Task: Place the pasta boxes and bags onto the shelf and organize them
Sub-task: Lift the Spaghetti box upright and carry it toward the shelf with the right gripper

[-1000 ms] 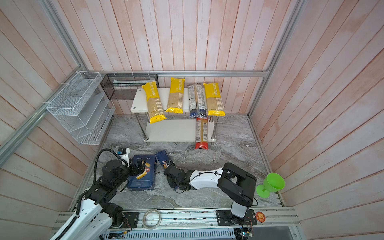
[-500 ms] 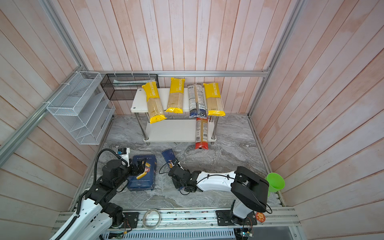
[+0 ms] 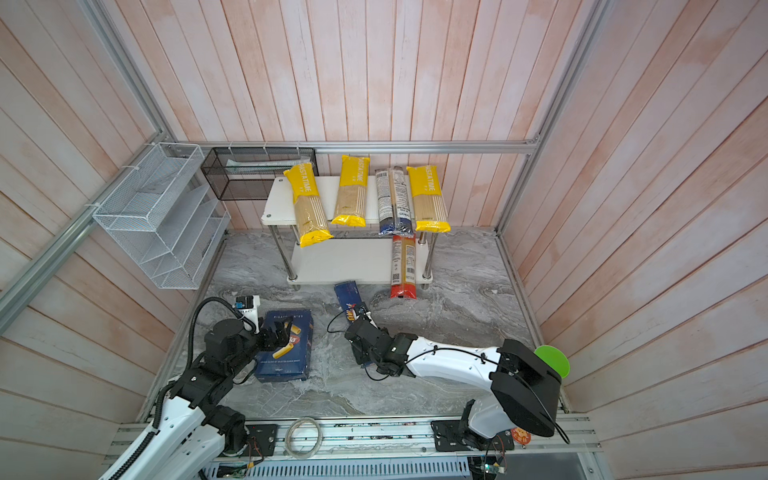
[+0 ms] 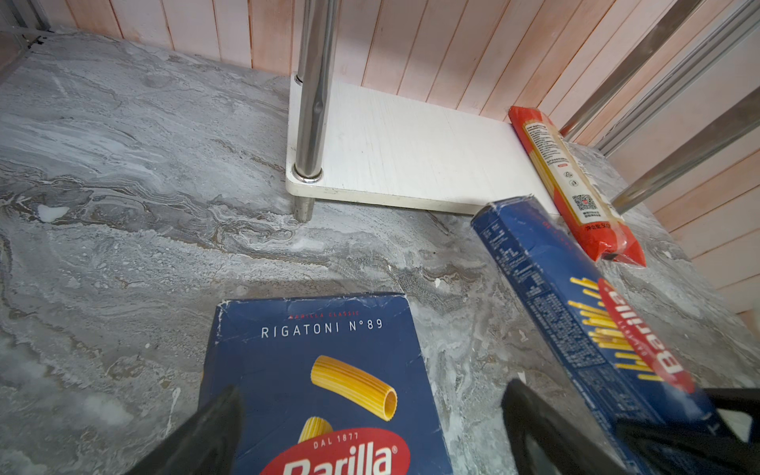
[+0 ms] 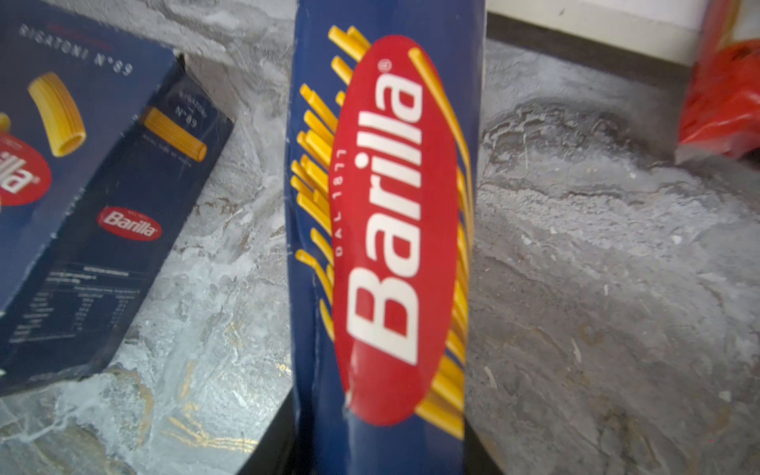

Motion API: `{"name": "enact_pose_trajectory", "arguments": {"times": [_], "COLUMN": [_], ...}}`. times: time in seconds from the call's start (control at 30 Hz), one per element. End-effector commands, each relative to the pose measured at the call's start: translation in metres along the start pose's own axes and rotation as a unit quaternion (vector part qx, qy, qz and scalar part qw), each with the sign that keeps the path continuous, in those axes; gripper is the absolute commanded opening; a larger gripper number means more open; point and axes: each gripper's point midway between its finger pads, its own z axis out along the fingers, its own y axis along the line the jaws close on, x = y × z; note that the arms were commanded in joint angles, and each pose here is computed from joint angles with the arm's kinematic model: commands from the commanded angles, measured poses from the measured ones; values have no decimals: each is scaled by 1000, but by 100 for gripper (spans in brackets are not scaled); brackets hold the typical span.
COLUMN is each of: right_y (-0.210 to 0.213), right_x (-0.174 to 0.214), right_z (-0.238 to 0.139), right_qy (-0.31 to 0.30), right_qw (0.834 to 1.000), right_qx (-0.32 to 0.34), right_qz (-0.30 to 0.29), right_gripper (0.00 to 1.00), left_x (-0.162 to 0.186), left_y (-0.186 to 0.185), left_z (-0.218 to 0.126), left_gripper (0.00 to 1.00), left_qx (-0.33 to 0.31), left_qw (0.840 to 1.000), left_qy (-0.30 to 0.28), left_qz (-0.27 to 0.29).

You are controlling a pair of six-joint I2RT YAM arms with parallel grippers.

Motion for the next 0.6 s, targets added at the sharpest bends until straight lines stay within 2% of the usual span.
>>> {"name": "enact_pose_trajectory", "arguments": {"times": [0.0, 0.33, 0.57], "right_y": [-1, -39, -45], "right_x": [-70, -117, -151], "right_z": [-25, -19, -12], "right_qy": [-97, -134, -153], "right_qw": [994, 986, 984], "right_qx": [-7, 15, 20], "right_qz": [48, 94, 91], "right_gripper": [32, 32, 32], "left_x": [-6, -6, -6], "left_y": [-1, -2, -2], "left_z": [-1, -2, -1], "left_gripper": [100, 100, 100], "left_qx": [2, 2, 3], "left_qw": [1000, 1000, 1000], "left_qy": [-10, -11, -10], "left_qz": [6, 6, 6]}}
